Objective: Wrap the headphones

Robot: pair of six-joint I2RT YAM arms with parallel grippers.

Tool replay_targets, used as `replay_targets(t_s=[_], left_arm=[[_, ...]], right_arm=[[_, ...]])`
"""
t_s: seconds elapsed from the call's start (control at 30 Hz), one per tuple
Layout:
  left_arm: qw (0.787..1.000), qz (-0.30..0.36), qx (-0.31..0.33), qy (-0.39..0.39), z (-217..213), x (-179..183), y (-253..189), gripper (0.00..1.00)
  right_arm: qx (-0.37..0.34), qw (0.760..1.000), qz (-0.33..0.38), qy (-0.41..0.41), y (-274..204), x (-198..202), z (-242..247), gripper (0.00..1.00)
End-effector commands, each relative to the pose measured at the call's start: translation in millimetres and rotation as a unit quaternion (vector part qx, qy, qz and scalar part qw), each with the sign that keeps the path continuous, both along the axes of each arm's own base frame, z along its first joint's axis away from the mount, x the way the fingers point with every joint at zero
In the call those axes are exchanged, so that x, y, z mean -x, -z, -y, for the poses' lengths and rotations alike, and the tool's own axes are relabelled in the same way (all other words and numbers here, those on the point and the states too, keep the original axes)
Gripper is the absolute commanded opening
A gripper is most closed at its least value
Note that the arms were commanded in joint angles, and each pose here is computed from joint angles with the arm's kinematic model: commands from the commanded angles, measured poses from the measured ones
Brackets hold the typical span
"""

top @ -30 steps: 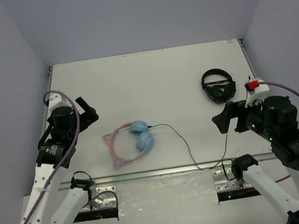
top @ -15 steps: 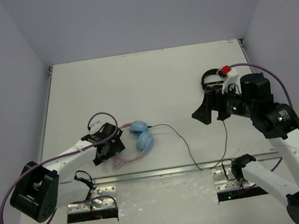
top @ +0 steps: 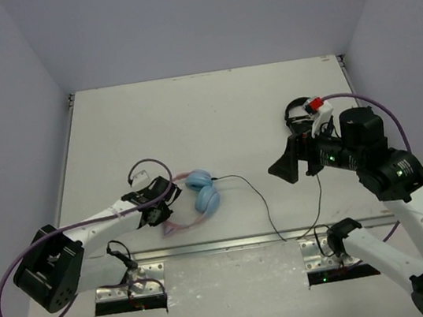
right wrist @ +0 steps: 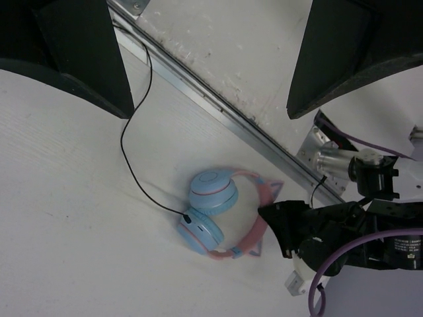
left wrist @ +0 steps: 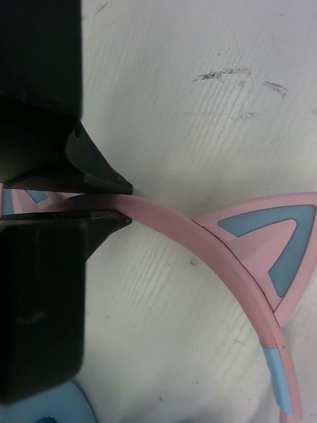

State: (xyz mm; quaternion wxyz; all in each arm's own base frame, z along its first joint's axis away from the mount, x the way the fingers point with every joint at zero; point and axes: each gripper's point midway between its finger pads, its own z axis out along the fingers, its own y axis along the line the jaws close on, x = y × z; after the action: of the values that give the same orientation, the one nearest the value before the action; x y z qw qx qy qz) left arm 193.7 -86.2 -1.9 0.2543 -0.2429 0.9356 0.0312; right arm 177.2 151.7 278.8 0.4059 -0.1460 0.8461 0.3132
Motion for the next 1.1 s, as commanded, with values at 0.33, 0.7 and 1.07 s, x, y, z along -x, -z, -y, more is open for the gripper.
replay_targets(t_s=[0.33,0.7,1.07], left_arm=[[0.982,0.167,0.018,0.085,46,-13,-184,0.0],[0.946,0.282,0.117,0.113,48,-11,-320,0.0],[0.906,0.358,0.197,0.107,52,-10,-397,0.0]], right_arm=[[-0.137,0.979,0.115,-0.102,-7,-1,-44,0.99],[-0.092,0.973,0.187,-0.099,24,-38,-46,0.88],[-0.185,0.955,0.17,-0.159,37,-33,-75,0.42]])
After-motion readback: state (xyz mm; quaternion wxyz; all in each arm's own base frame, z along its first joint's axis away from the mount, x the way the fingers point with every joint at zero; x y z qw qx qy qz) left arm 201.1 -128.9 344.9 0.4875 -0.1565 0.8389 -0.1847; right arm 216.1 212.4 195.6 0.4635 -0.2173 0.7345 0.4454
